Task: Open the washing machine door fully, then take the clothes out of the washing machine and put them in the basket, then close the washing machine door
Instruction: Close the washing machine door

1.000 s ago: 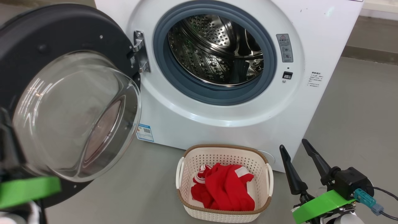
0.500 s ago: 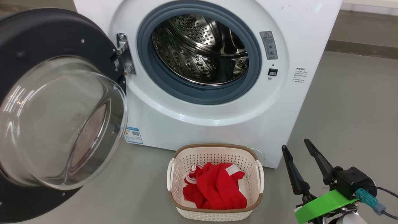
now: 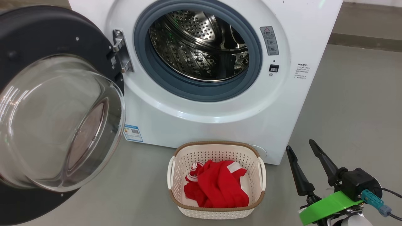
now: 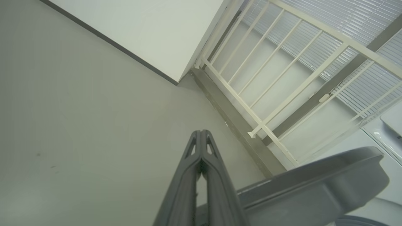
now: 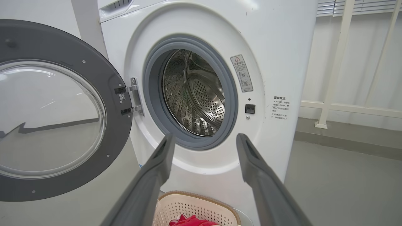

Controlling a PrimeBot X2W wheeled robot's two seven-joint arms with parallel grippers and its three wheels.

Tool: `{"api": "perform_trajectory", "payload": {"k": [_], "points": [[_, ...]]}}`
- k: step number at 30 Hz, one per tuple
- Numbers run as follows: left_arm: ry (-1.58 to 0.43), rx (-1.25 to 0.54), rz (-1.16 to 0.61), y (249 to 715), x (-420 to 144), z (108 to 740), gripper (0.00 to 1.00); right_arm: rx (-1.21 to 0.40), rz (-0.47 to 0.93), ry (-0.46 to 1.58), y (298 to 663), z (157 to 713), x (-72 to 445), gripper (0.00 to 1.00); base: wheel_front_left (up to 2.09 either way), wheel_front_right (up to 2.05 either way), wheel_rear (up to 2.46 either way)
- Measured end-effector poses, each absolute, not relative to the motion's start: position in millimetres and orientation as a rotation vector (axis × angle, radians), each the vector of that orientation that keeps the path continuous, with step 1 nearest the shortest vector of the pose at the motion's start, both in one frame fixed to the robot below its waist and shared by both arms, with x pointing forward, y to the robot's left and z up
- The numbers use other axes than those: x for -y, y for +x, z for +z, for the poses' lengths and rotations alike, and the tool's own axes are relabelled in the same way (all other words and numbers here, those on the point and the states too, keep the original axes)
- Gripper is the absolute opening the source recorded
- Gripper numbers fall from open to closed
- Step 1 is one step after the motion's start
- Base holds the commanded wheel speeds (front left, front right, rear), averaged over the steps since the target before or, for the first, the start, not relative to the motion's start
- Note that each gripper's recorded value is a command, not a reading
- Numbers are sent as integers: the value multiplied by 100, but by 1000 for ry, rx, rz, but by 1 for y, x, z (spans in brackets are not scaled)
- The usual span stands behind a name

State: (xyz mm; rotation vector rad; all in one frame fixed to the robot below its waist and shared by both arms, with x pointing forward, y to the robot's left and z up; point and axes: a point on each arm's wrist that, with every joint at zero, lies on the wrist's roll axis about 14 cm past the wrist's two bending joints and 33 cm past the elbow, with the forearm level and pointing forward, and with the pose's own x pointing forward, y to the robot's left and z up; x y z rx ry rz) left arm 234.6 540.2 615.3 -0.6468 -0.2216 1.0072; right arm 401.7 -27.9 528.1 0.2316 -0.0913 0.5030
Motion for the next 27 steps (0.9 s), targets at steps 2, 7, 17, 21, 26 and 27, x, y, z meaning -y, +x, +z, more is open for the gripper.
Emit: {"api": "perform_trajectory", "payload": {"k": [2,7,17,21,26,27], "points": [[-740,180,971,240,-535,605,0,87,501,233,403,526,29,100,0,0,0],[-910,99,875,252,-523,592,0,74,495,235,405,521,30,100,0,0,0],[-968,1,777,255,-514,585,0,62,493,231,405,516,32,100,0,0,0],[-988,-14,721,257,-511,583,0,57,491,232,406,514,33,100,0,0,0],[-1017,-36,629,265,-499,581,0,56,493,236,408,514,31,100,0,0,0],[-1018,-39,613,266,-497,581,0,56,494,237,409,514,31,100,0,0,0]]}}
